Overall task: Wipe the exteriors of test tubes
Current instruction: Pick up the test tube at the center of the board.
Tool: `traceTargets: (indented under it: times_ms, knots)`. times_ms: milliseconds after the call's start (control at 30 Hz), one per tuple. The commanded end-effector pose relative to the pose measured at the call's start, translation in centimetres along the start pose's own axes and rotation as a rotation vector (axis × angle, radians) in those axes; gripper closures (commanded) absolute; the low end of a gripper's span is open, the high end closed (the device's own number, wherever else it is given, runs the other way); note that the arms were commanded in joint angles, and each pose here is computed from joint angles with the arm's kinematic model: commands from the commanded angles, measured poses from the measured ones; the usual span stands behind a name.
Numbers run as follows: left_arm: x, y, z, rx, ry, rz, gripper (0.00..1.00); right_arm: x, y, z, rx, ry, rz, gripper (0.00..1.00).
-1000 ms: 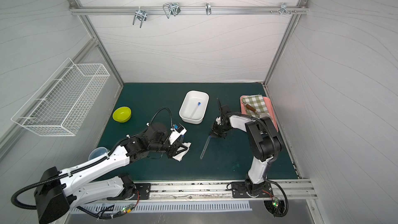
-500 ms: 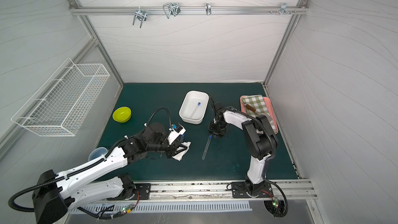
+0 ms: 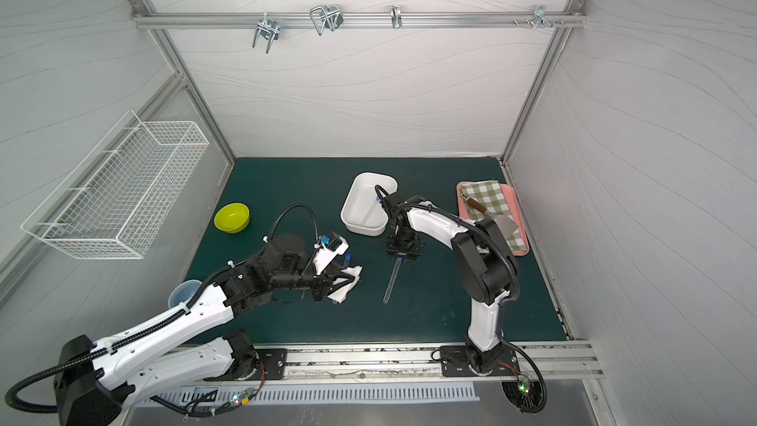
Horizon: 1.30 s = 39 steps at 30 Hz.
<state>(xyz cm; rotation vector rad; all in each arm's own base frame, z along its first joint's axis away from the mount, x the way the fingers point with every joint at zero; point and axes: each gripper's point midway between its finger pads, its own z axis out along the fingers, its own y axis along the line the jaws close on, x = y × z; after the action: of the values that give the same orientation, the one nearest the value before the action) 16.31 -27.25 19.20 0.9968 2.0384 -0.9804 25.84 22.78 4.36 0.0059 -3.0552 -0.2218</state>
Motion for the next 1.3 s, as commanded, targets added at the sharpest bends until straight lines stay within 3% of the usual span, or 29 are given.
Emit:
traceTargets:
  times_ms: [0,467,867,1267]
  knots:
    - [-1.0,-0.5,-0.3,0.024,-0.047,0.043,0.73,0.8,-0.6,0.8,0.078,0.044,0.026,0.56]
    - [-1.1,-0.7,-0.5,0.030,-0.056,0.047,0.73,1.2,-1.8,2.9,0.149,0.063,0.060,0.65]
    - [-1.1,-0.7,-0.5,0.029,-0.056,0.045,0.73,1.8,-3.1,4.0,0.103,0.086,0.137,0.72]
    - [-1.0,-0.6,-0.4,0.027,-0.047,0.039,0.73,2.3,-3.6,5.2,0.024,0.087,0.210,0.87]
